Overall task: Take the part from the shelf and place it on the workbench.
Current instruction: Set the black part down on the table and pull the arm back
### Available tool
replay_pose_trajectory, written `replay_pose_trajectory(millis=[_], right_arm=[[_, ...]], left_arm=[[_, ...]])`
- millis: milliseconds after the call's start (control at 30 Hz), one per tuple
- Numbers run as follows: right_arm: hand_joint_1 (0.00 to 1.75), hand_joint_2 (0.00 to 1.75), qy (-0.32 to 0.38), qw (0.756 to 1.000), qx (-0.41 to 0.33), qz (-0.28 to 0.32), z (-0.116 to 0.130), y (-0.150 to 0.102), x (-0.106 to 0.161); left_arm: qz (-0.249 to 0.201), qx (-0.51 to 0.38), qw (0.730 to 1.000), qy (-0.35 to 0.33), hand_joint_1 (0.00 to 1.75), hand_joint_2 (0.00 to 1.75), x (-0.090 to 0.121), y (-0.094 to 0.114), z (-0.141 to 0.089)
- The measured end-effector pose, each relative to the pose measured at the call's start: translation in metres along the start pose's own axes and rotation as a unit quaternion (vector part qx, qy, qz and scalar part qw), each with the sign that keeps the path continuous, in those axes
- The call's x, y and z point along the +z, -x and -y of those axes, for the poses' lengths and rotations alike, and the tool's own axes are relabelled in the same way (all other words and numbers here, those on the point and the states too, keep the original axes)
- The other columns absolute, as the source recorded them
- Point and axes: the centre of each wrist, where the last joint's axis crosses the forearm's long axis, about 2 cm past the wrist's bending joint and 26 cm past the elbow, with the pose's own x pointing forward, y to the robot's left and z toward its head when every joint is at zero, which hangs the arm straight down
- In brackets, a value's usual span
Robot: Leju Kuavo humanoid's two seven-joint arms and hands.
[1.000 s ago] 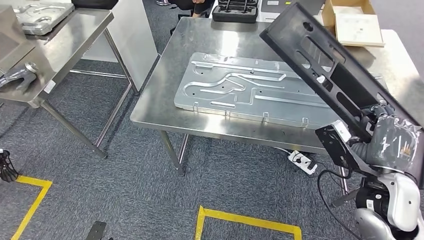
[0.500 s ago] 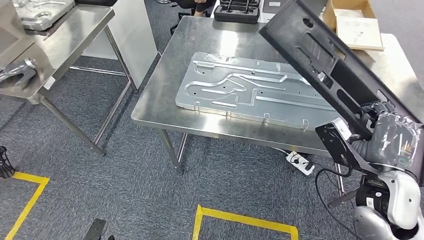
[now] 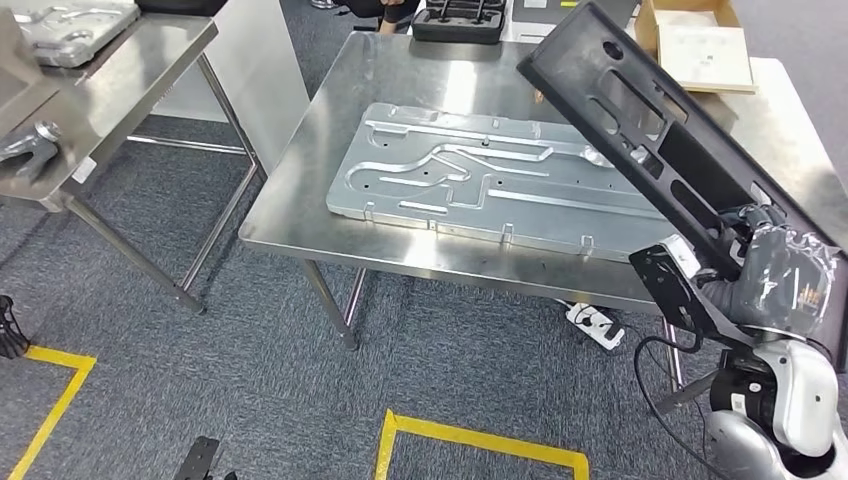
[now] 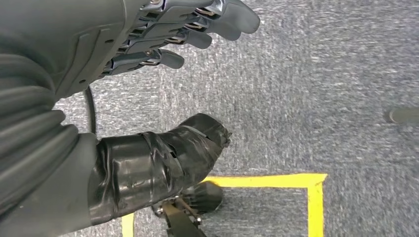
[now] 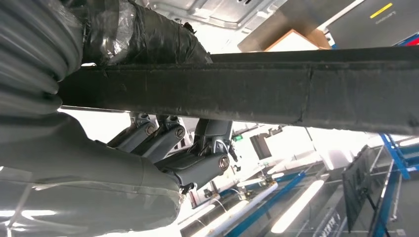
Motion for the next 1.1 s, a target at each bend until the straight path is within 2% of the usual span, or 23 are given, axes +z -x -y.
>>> replay_pose_trajectory(millis=[1100], right_arm=[[1.75, 1.75, -0.048, 0.998, 0.045, -0.015, -0.017, 0.008, -0.006]], left_arm=[[-0.004, -0.008, 1.0, 0.008, 0.0, 1.75, -0.003, -0.006, 0.004]])
